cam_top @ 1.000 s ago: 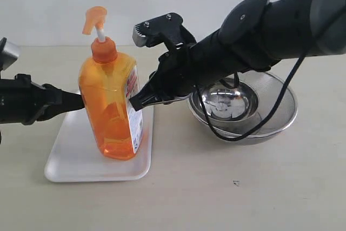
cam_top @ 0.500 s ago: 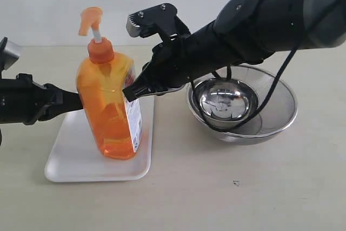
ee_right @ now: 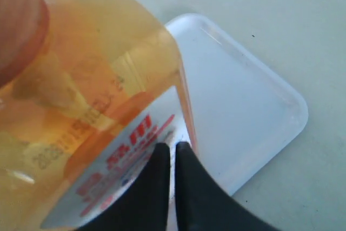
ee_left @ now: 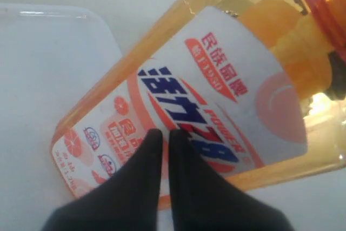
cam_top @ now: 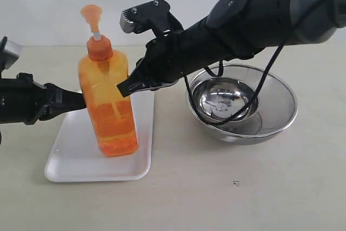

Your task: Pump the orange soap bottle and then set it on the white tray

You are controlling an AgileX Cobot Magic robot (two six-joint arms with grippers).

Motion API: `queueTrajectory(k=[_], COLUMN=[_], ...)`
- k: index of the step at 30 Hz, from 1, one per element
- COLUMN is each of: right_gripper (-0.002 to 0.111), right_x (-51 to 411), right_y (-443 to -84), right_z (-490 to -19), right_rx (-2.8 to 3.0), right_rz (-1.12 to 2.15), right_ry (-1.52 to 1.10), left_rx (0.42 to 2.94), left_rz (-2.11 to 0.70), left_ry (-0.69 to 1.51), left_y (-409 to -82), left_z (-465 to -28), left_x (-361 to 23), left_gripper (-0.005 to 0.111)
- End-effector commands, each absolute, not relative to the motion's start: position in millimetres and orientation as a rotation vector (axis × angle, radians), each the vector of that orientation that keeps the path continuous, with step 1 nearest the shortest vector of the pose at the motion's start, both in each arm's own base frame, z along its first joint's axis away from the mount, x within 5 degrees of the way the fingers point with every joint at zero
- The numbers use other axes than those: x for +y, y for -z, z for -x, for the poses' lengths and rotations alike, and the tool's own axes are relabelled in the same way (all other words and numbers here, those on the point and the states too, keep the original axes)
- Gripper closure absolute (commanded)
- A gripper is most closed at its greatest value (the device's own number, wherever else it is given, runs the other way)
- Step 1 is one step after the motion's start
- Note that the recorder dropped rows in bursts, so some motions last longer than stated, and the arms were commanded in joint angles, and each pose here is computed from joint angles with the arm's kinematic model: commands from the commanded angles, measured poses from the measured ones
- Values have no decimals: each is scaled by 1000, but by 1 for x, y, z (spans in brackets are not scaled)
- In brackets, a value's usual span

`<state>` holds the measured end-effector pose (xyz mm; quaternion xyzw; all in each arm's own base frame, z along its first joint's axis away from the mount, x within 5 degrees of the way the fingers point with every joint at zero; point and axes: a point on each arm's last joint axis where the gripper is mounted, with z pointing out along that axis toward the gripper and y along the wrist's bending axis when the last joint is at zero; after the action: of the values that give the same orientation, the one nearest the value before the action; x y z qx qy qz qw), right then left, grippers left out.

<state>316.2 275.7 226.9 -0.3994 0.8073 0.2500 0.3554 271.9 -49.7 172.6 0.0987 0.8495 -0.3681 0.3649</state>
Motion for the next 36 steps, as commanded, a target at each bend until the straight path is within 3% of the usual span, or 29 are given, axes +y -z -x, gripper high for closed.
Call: queueTrajectory(k=[1,25,29,36], right_gripper=[109,109,109,109], right_x=[278,278,262,230], right_y=[-229,-227,-222,-239], right_z=[-315,-310,-321,-335], right_rx=[2080,2106,2187,2227], right_rz=[1050,1113,1046,943], right_ry=[-667,-691,-575,-537], left_rx=[2182,2160,2219,2148], left_rz=[-268,-221,-156,-117], left_ry=[949,882,746,772], left_y=[-173,-180,-175,-197], left_z=[-272,-284,-287,-281], left_x=[-51,-47,-31,-16], left_gripper=[102,102,102,102])
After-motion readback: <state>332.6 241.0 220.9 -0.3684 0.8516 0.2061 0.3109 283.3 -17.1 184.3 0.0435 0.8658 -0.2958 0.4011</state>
